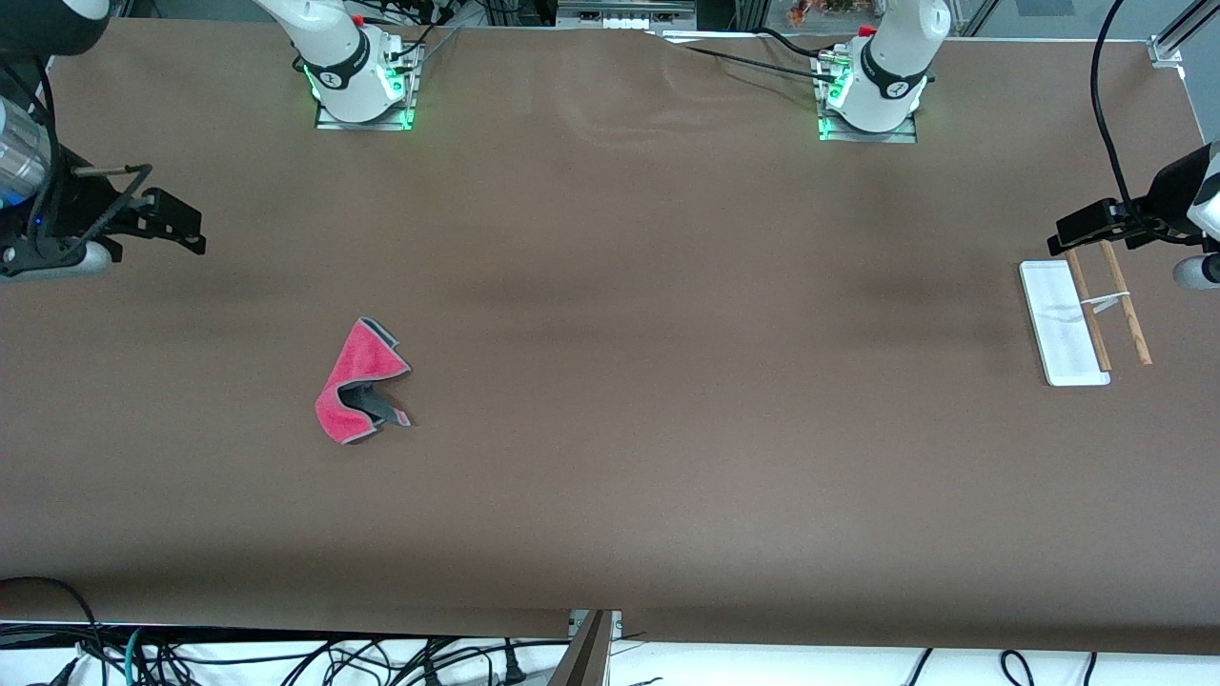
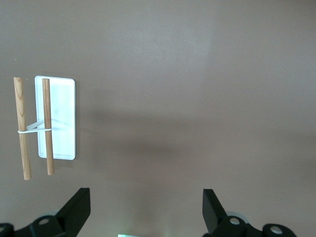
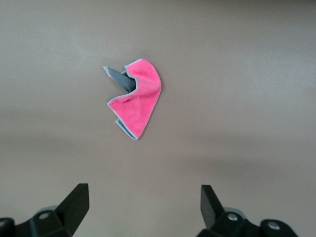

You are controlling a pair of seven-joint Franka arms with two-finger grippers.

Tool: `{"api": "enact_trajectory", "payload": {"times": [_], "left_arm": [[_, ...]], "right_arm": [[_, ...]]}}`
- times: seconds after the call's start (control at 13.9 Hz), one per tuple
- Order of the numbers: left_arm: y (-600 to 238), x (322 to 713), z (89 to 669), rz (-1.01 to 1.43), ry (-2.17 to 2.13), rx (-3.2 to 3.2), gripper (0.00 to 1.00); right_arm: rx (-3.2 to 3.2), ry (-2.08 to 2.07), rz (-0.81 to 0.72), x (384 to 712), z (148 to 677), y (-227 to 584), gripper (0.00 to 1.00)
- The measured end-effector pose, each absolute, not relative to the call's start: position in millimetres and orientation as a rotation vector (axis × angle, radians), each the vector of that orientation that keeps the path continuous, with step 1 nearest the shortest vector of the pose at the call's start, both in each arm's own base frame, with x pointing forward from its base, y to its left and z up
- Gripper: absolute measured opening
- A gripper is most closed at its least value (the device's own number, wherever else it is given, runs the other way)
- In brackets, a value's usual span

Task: Pass towel and hang on rack
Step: 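Reach the right gripper down and grasp the pink towel's corner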

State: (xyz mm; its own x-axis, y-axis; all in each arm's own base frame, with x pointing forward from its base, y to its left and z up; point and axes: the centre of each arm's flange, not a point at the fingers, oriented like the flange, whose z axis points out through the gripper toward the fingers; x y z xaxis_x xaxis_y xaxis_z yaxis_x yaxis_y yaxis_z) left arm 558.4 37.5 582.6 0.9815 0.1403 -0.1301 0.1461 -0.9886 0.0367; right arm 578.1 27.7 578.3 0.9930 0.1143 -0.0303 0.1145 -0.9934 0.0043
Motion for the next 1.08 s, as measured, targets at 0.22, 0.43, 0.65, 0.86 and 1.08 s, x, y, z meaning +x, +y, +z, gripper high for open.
{"api": "enact_trajectory", "payload": {"times": [0.22, 0.43, 0.65, 0.86, 1.08], "left_arm": [[37.5, 558.4, 582.8, -0.198, 0.223, 3.081, 1.0], [37.7, 558.4, 582.9, -0.197, 0.223, 3.081, 1.0], [37.9, 558.3, 582.9, -0.198, 0.224, 3.081, 1.0], [38.0, 558.3, 583.0, -0.198, 0.224, 3.081, 1.0], [38.0, 558.3, 583.0, -0.198, 0.224, 3.081, 1.0]], "right_arm": [[3.133, 0.18, -0.054, 598.9, 545.7, 28.1, 1.0], [3.139, 0.182, -0.067, 632.8, 480.3, 29.2, 1.0], [3.143, 0.222, -0.044, 657.4, 423.4, 46.6, 1.0], [3.148, 0.249, -0.002, 674.0, 368.4, 81.7, 1.0], [3.156, 0.23, 0.024, 684.3, 311.6, 102.6, 1.0]]}}
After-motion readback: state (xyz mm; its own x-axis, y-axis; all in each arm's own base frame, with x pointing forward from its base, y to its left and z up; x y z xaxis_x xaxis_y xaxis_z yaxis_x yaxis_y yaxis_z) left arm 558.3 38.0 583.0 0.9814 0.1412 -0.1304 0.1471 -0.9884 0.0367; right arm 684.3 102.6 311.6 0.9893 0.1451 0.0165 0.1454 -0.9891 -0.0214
